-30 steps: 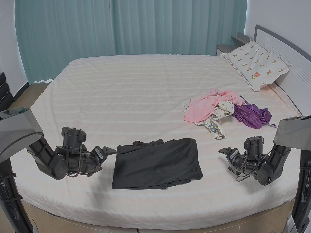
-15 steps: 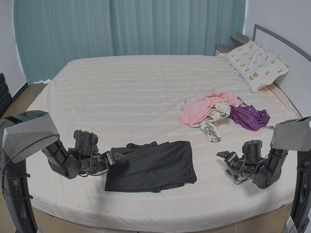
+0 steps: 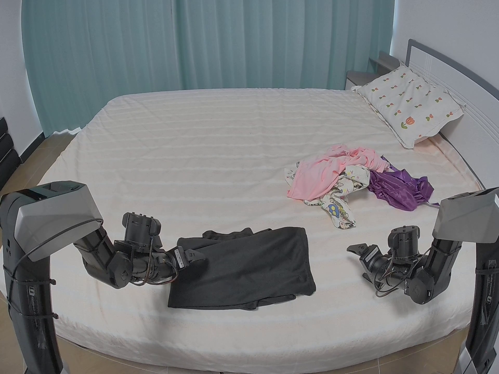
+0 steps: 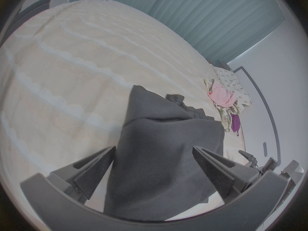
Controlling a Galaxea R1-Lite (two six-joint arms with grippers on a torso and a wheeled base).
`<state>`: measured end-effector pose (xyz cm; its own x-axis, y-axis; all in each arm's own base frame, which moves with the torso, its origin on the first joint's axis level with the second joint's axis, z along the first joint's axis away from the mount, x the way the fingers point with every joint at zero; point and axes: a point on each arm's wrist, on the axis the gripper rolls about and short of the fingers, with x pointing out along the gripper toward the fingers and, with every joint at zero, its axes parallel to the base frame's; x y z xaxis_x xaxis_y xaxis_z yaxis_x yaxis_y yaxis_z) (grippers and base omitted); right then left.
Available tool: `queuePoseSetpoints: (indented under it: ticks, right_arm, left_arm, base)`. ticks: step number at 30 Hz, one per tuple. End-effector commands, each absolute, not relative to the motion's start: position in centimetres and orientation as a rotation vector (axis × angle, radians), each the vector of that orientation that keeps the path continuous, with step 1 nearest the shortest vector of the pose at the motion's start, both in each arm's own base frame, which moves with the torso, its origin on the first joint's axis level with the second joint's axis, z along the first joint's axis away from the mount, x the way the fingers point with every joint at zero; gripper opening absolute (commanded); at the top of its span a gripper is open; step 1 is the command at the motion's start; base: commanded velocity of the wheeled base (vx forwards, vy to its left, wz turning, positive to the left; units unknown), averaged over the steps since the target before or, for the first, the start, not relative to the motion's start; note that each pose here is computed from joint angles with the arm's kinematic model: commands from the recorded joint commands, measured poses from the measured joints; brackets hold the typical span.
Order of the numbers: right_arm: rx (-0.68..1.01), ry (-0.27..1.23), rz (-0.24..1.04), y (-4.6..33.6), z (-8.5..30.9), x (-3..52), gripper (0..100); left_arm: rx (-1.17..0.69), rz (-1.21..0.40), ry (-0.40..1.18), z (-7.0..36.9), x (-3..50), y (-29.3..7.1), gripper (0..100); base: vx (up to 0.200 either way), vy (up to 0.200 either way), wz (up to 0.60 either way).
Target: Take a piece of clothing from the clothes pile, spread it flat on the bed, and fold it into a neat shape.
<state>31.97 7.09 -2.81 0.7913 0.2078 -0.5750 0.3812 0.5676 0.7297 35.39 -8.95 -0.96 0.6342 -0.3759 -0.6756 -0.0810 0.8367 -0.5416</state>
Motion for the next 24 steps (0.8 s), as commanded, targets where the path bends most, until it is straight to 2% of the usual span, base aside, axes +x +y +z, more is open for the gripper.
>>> queuePoseSetpoints:
  ticks: [1, 14, 15, 24]
  right_arm:
    - [0.981, 0.679, -0.112, 7.1, -2.9, 31.96, 100]
    - [0.981, 0.679, -0.112, 7.1, -2.9, 31.96, 100]
    - [0.981, 0.679, -0.112, 7.1, -2.9, 31.96, 100]
    - [0.981, 0.679, -0.112, 7.1, -2.9, 31.96, 100]
  left_arm:
    - [-0.58, -0.201, 0.891, -1.18, 35.4, -9.08, 100]
    - [-0.595, -0.245, 0.91, -1.33, 35.42, -9.2, 100]
    - [-0.597, -0.25, 0.914, -1.35, 35.38, -9.2, 0]
    - [-0.606, -0.264, 0.919, -1.23, 35.34, -9.11, 0]
  base:
    - [0.0, 0.0, 0.0]
    - [0.0, 0.0, 0.0]
    - [0.0, 0.0, 0.0]
    - [0.0, 0.0, 0.0]
